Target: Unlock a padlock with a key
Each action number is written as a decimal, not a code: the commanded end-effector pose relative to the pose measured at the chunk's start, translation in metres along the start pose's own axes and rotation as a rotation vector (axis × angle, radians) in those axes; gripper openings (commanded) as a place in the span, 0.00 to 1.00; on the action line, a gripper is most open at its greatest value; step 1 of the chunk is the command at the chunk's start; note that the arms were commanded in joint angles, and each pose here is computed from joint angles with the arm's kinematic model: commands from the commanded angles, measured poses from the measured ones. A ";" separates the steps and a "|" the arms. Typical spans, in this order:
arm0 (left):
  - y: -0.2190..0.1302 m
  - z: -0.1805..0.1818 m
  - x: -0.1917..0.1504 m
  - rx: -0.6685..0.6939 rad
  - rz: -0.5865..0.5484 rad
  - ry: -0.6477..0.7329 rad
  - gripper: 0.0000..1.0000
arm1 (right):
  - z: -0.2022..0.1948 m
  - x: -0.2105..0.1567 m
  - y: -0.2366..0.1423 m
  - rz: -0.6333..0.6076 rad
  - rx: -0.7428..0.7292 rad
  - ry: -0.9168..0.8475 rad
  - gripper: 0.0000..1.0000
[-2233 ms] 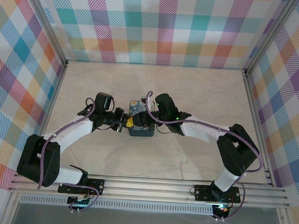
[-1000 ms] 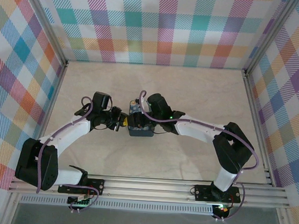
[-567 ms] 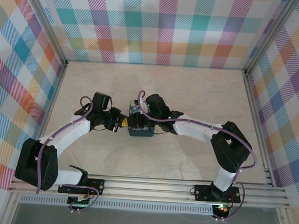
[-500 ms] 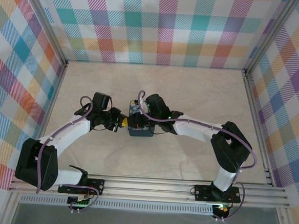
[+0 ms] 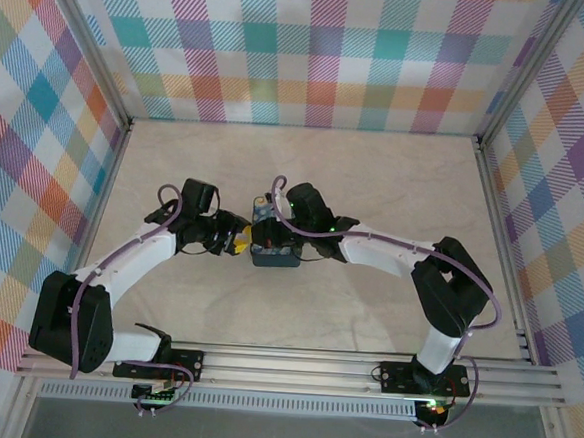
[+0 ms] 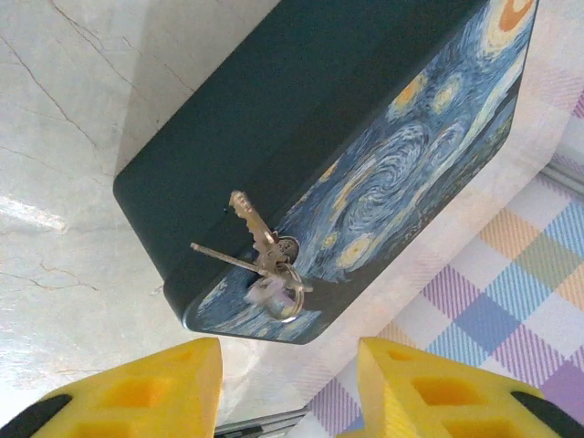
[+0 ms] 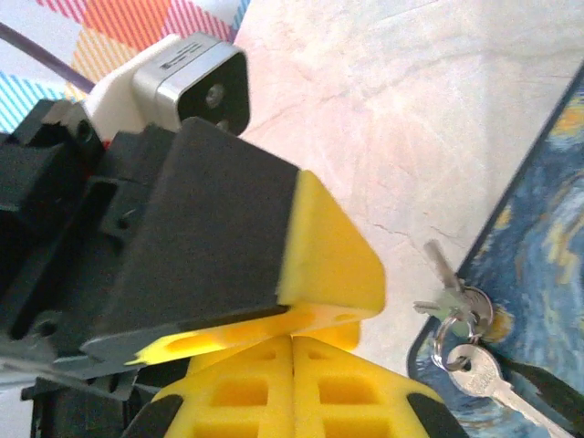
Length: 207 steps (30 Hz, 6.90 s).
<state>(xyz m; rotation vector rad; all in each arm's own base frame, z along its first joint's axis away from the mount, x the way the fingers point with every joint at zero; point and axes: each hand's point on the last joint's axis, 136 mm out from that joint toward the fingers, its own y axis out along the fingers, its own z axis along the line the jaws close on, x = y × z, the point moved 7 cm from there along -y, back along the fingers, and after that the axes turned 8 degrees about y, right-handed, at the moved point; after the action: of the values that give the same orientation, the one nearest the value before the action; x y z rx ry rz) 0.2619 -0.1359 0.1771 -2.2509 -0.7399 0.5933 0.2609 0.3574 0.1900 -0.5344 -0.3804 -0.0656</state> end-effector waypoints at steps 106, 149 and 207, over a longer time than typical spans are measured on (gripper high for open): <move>0.020 0.030 0.016 -0.215 -0.095 -0.066 0.04 | -0.038 -0.016 -0.028 0.004 -0.148 0.004 0.19; -0.029 -0.079 -0.042 -0.270 0.031 0.750 0.00 | 0.026 -0.002 -0.066 -0.045 0.199 -0.065 0.35; -0.004 -0.063 -0.045 -0.230 0.221 0.723 0.34 | -0.011 -0.014 -0.074 0.146 0.039 -0.229 0.00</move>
<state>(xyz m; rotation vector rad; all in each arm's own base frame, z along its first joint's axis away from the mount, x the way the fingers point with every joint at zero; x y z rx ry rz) 0.2615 -0.1854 0.2198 -2.4790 -0.2029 -0.2059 0.2371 0.2862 0.2084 -0.5436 -0.5431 0.1197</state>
